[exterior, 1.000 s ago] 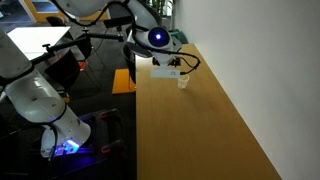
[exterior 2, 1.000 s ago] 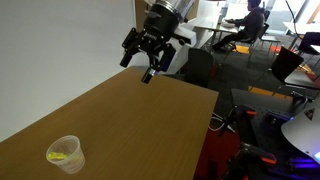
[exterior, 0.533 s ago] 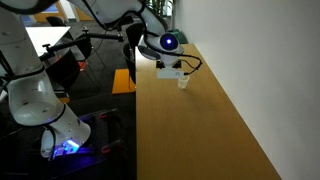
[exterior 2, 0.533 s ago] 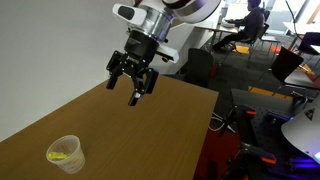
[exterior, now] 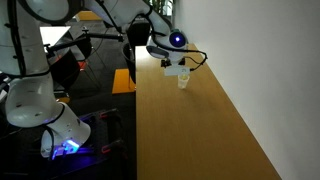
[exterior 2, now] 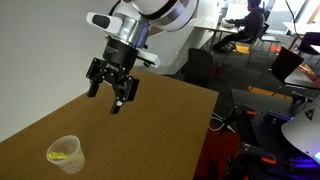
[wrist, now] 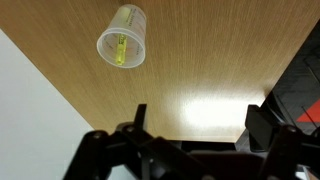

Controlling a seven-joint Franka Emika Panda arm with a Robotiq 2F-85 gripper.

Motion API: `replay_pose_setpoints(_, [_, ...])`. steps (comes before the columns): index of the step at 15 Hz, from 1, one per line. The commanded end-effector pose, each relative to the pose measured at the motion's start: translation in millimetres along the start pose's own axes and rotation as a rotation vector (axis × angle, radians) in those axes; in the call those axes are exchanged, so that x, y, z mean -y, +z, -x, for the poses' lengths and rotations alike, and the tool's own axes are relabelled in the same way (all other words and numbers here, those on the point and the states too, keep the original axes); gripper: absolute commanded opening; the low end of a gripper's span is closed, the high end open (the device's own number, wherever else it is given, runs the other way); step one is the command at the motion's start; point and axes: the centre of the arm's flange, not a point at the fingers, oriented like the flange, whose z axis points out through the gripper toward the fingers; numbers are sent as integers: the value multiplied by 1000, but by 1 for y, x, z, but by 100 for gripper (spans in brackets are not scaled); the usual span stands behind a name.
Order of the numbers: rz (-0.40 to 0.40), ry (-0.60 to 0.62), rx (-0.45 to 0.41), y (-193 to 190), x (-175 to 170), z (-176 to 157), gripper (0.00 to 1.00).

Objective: Take the marker out of the cup and put it on the table

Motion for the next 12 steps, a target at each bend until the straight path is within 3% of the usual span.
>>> replay_pose_setpoints(1, [0,0,0,1,0,0,100])
replay_pose_setpoints(12, [-26,-104,26,33,-36,-12,100])
